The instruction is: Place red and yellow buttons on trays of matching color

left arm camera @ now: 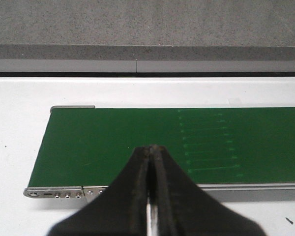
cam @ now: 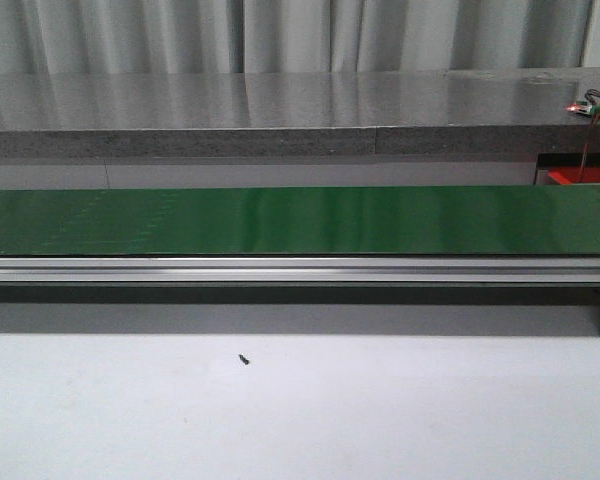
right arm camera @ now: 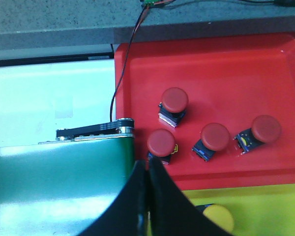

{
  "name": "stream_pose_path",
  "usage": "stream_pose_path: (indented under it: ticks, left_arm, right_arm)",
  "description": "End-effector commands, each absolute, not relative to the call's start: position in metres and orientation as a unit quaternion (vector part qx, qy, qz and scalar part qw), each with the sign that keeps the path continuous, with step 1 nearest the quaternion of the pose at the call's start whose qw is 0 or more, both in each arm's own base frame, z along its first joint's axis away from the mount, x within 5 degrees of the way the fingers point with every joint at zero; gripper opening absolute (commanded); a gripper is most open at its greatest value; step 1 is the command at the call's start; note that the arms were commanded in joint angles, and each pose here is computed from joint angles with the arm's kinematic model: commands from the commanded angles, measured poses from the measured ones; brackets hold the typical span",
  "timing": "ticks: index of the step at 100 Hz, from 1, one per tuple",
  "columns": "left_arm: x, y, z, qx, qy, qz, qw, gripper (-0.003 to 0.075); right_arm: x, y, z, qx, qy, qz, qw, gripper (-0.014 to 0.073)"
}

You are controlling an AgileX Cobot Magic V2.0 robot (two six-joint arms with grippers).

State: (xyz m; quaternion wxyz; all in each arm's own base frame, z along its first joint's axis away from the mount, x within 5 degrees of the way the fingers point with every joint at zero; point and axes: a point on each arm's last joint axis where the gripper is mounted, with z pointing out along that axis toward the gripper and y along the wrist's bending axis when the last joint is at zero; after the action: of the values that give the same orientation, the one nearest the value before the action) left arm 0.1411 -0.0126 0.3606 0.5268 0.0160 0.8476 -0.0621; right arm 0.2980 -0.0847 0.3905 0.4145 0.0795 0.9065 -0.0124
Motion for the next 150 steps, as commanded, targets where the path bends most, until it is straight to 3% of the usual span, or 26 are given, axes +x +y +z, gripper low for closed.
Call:
stream_pose_path:
  ticks: [1, 60, 96, 150]
  left_arm:
    - [0.143, -0.012, 0.374, 0.01, 0.825, -0.066, 0.561, -0.002]
    - [0.143, -0.012, 0.374, 0.01, 0.825, -0.066, 0.561, -0.002]
    - [0.143, -0.012, 0.374, 0.01, 0.825, -0.066, 0.561, -0.002]
    - [0.143, -0.012, 0.374, 0.01, 0.825, -0.066, 0.561, -0.002]
  right_arm:
    - [0.273, -0.077, 0.418, 0.076, 0.867, -0.031, 0.491, -0.0066]
    - [0.194, -0.047, 0.419, 0.065, 0.828, -0.039, 0.556, -0.0066]
    - [0.144, -0.002, 0.393, -0.012, 0.787, 0.01, 0.617, -0.0066]
    - [0.069, 0.002, 0.351, -0.013, 0.709, -0.007, 0.705, -0.0066]
